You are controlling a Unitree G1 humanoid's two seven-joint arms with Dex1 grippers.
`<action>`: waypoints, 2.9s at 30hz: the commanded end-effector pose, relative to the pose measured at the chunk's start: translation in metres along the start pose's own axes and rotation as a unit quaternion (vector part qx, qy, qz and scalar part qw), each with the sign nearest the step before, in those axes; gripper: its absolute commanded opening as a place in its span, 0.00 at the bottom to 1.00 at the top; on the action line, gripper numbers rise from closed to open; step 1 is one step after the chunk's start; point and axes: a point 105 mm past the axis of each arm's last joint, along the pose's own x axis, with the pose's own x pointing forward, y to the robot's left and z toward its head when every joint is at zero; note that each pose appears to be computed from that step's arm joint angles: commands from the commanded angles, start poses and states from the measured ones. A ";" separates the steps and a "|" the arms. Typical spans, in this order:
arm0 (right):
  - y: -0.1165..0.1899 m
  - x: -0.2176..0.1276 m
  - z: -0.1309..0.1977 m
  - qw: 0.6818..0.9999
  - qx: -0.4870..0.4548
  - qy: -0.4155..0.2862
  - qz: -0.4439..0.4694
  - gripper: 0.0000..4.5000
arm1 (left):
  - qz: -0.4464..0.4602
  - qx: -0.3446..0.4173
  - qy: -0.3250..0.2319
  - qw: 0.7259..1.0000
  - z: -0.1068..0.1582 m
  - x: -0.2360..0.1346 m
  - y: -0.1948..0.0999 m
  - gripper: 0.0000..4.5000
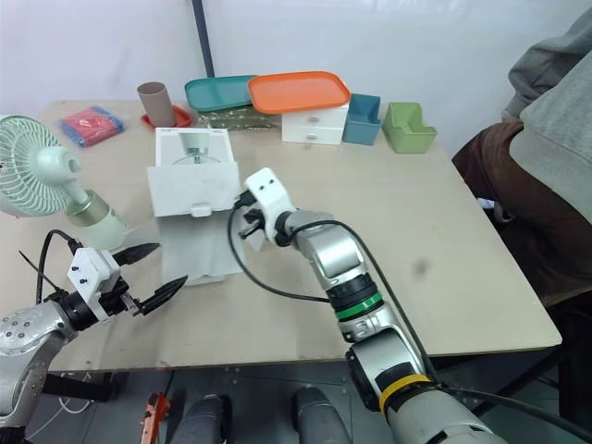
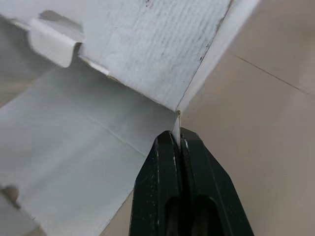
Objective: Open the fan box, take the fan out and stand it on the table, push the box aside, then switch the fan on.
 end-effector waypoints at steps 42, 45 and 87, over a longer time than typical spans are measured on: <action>-0.058 -0.003 -0.021 0.991 0.025 0.013 -0.132 0.01 | -0.012 0.011 -0.015 1.000 0.005 0.005 -0.004 1.00; -0.083 -0.022 -0.024 0.984 0.036 0.014 -0.175 0.01 | -0.015 0.009 -0.015 1.000 0.005 0.006 -0.005 1.00; -0.113 -0.203 -0.041 0.978 -0.033 0.071 -0.194 0.98 | -0.060 0.009 -0.045 0.997 0.012 0.030 -0.001 1.00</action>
